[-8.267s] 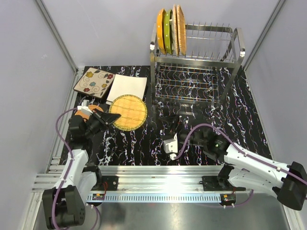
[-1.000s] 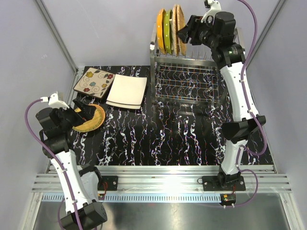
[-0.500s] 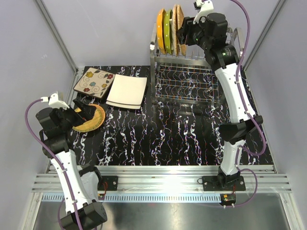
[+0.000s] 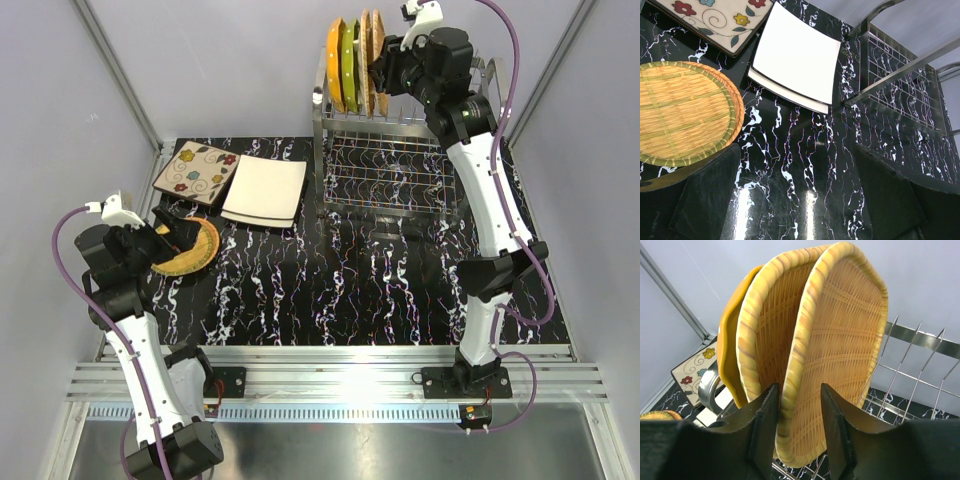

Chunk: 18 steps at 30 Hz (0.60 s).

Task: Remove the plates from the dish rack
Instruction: Grab a plate with the right arm

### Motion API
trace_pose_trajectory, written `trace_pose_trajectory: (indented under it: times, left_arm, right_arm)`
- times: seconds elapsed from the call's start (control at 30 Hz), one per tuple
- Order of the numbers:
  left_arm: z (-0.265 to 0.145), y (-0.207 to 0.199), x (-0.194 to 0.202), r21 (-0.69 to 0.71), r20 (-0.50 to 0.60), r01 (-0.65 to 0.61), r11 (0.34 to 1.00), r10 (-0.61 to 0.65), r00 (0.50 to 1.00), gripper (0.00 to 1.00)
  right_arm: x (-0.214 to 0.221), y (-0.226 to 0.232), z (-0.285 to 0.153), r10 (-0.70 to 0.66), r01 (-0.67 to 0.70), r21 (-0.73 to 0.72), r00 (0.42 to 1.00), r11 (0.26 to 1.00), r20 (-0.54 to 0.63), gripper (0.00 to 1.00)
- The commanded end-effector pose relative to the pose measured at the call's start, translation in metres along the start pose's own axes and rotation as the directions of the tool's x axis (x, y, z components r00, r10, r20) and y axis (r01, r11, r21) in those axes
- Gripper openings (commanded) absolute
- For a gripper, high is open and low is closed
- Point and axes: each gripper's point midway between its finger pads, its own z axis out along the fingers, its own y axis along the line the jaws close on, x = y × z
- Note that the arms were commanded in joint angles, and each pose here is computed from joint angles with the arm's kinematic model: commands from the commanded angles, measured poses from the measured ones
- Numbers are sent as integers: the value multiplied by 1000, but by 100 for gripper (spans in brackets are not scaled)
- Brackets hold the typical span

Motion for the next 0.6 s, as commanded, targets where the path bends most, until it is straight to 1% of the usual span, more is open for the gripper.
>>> trace_pose_trajectory:
  times: [0.0, 0.2, 0.3, 0.37, 0.53, 0.57]
  left_arm:
    - [-3, -13, -14, 46, 38, -24, 999, 23, 999, 99]
    - [-3, -14, -15, 48, 39, -25, 999, 23, 999, 99]
    - [-4, -14, -14, 48, 38, -24, 999, 22, 999, 99]
    - [-4, -14, -14, 48, 39, -25, 999, 23, 999, 99]
    - [-4, -14, -14, 48, 39, -23, 999, 21, 999, 99]
    - [-4, -14, -13, 49, 36, -20, 999, 18, 999, 99]
  right_arm:
    - [-26, -12, -17, -26, 23, 56, 998, 998, 64, 44]
    - [-23, -18, -20, -9, 6, 58, 999, 998, 50, 41]
    - [-19, -19, -22, 12, -14, 46, 999, 999, 38, 38]
    - [-17, -20, -23, 29, -30, 40, 999, 999, 30, 33]
    - [-15, -19, -23, 48, -49, 19, 999, 999, 24, 27]
    - [-15, -19, -23, 50, -51, 16, 998, 999, 22, 24]
